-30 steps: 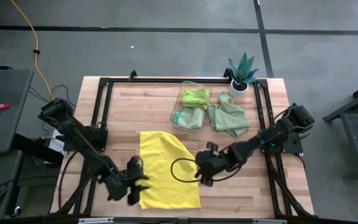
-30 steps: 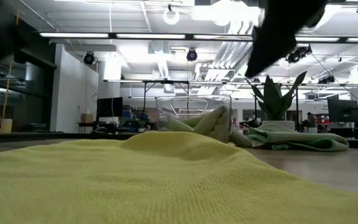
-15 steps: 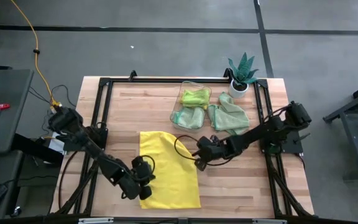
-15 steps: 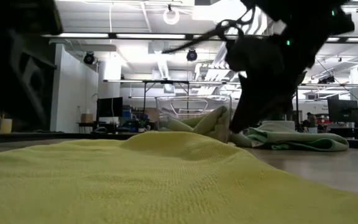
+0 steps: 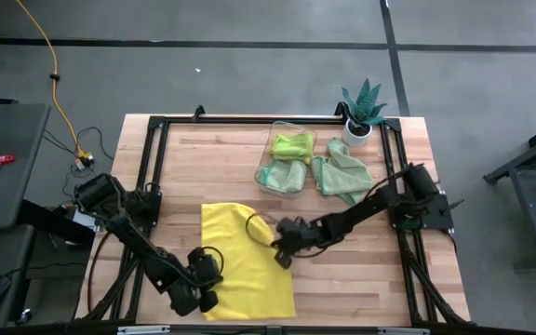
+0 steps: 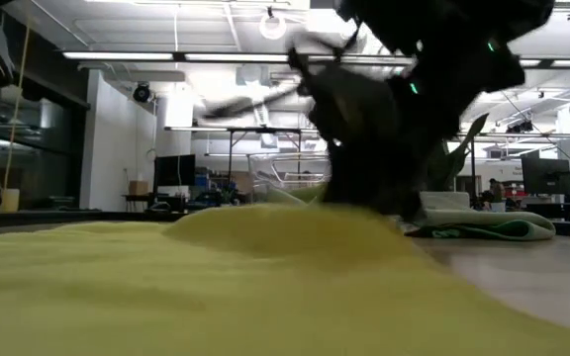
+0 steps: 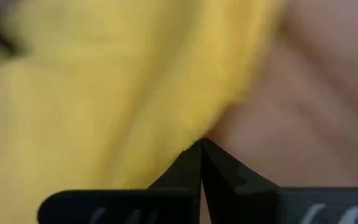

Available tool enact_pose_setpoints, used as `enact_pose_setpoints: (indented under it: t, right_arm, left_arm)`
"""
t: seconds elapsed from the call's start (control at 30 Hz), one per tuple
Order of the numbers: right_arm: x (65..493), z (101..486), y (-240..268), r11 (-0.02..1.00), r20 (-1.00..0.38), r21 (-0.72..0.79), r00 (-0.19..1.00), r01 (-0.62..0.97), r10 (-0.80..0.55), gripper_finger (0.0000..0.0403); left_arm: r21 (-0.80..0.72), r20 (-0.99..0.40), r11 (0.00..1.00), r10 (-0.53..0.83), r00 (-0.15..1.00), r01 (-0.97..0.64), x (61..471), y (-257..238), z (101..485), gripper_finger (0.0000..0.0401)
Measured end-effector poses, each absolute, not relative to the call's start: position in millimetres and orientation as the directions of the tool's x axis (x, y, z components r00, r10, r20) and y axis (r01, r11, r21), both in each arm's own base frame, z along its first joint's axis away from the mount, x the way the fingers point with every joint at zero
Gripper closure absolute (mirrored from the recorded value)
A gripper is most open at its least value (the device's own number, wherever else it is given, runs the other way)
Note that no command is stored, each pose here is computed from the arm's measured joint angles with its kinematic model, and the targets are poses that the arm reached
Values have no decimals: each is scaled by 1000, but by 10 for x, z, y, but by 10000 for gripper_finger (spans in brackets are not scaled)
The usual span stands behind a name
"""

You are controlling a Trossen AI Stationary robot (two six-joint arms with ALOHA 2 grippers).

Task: Fold microfiber towels
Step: Fold the yellow towel

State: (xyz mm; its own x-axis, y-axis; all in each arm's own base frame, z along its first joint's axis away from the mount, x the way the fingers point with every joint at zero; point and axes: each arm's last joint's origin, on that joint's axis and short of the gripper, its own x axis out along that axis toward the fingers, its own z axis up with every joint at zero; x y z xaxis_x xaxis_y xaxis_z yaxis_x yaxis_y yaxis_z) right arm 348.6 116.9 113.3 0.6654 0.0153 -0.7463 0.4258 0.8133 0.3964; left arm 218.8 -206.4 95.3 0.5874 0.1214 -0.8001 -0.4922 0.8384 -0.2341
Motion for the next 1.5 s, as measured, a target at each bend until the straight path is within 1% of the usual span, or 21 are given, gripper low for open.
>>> enact_pose_setpoints:
  t: [0.07,0.17,0.3,0.43,0.5,0.57,0.63,0.67,0.73,0.8,0.9,0.97,1.1,1.2,1.27,1.33,1.5]
  right_arm:
    - [3591,1222,1279,837,-717,420,694,351,68,402]
    - [3722,1435,1408,870,-658,419,747,260,93,403]
    - [3938,1671,1460,896,-586,405,804,179,104,403]
    - [4177,1660,1505,915,-584,400,785,56,208,403]
    - [4269,1638,1525,937,-622,350,750,8,226,403]
    - [4284,1696,1493,964,-700,260,699,53,150,403]
    - [4250,1758,1429,981,-766,143,642,134,24,403]
    - [4212,1772,1398,985,-793,83,609,151,-27,403]
    - [4136,1786,1351,992,-830,1,553,129,-71,403]
    - [4015,1822,1350,995,-847,-19,528,102,-70,403]
    - [3741,1780,1356,995,-860,-2,508,97,-51,403]
    - [3520,1711,1339,990,-852,42,522,132,-34,402]
    - [3216,1691,1299,946,-727,251,686,207,43,402]
    - [3078,1549,1291,927,-654,325,753,187,77,401]
    - [3059,1479,1305,927,-606,338,791,162,83,391]
    - [3060,1379,1315,935,-598,316,799,161,65,369]
    - [3273,1142,1374,963,-611,221,791,154,13,278]
  left_arm:
    - [-229,-804,840,123,582,-492,2177,-2063,956,400]
    - [-223,-807,841,125,578,-493,2174,-2058,956,401]
    - [-222,-802,842,130,583,-492,2175,-2056,954,401]
    - [-207,-798,858,130,589,-470,2180,-2054,953,401]
    - [-200,-798,865,129,589,-461,2181,-2052,952,401]
    - [-202,-797,865,128,590,-460,2182,-2054,953,401]
    - [-204,-796,865,125,592,-458,2180,-2058,953,401]
    - [-206,-795,865,125,593,-458,2180,-2059,952,401]
    - [-209,-795,864,123,594,-458,2182,-2059,952,401]
    - [-211,-794,864,122,596,-458,2183,-2061,953,401]
    - [-214,-791,863,122,599,-458,2185,-2062,954,401]
    - [-217,-788,862,122,604,-457,2188,-2063,955,401]
    - [-224,-776,859,128,618,-460,2200,-2064,951,401]
    - [-229,-771,858,129,623,-460,2206,-2066,953,401]
    - [-229,-771,858,129,623,-460,2206,-2067,953,401]
    - [-231,-771,857,127,624,-460,2208,-2068,954,401]
    - [-239,-769,856,121,627,-458,2212,-2074,956,401]
